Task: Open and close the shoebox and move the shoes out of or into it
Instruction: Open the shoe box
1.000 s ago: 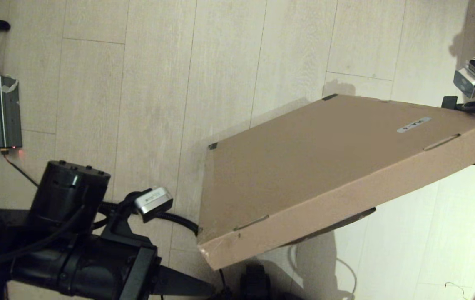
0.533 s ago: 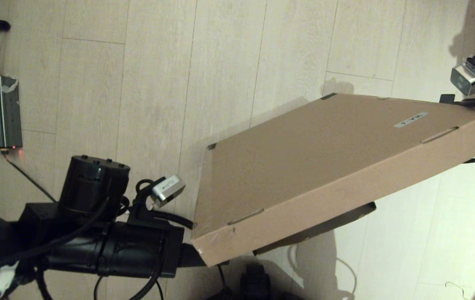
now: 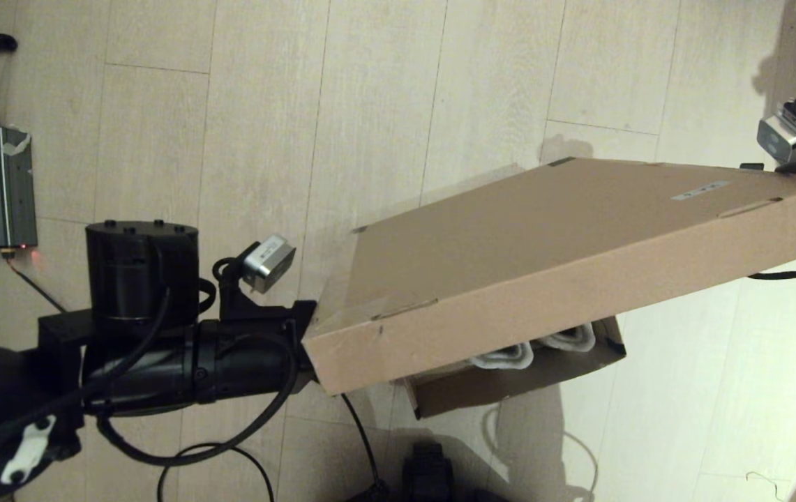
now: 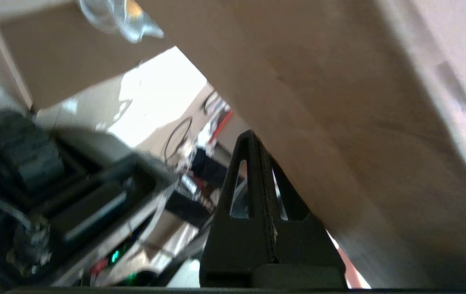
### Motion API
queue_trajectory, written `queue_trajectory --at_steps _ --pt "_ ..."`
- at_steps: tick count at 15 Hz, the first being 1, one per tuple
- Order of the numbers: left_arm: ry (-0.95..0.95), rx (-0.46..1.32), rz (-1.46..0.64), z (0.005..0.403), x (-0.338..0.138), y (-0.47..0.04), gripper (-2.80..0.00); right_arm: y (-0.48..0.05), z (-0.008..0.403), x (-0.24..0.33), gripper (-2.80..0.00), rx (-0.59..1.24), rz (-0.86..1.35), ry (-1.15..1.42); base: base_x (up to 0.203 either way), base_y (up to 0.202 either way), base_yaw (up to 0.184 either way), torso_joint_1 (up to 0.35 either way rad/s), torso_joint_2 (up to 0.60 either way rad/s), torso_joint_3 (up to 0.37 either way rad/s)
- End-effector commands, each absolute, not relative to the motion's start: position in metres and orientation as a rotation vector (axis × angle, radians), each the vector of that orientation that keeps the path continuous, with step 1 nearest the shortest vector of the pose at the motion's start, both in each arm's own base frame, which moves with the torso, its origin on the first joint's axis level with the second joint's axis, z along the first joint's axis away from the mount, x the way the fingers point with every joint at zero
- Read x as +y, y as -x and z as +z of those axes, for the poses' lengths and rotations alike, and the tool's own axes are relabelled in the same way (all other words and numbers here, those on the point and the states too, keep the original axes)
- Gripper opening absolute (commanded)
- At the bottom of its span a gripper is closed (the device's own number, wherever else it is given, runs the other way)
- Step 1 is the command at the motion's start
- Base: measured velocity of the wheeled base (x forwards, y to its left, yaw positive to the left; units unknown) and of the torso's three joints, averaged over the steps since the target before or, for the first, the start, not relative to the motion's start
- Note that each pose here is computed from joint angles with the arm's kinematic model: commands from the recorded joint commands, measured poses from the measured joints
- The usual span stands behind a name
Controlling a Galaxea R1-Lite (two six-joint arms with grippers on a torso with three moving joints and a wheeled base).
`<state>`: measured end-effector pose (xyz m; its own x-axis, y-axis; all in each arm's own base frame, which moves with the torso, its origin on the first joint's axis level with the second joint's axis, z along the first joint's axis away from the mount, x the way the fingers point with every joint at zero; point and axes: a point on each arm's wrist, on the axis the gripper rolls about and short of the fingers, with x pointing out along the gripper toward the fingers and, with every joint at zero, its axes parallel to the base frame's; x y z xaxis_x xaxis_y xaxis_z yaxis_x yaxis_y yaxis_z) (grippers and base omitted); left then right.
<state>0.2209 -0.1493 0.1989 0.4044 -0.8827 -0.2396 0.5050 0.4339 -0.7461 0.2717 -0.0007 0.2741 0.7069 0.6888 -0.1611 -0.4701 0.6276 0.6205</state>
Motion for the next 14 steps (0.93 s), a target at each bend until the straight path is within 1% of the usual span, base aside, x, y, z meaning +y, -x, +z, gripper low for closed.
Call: queue_trajectory --at_steps 1,3,8,14 --pt "0.646 0.682 -0.944 0.199 -0.151 -0.227 -2.8 -0.267 0.275 -0.001 -2.8 0.404 0.69 -0.582 0.0 0.0 0.0 0.0 0.0 0.0" --pt "0.648 0.655 -0.91 0.202 -0.155 -0.236 -2.8 -0.262 0.278 -0.003 -2.8 0.39 0.673 -0.58 0.0 0.0 0.0 0.0 0.0 0.0" --pt "0.657 0.625 -0.88 0.206 -0.158 -0.257 -2.8 -0.25 0.288 -0.008 -2.8 0.292 0.411 -0.572 0.0 0.0 0.0 0.0 0.0 0.0" --pt "0.658 0.593 -0.894 0.211 -0.171 -0.281 -2.8 -0.239 0.308 -0.014 -2.8 0.127 0.083 -0.541 0.0 0.0 0.0 0.0 0.0 0.0"
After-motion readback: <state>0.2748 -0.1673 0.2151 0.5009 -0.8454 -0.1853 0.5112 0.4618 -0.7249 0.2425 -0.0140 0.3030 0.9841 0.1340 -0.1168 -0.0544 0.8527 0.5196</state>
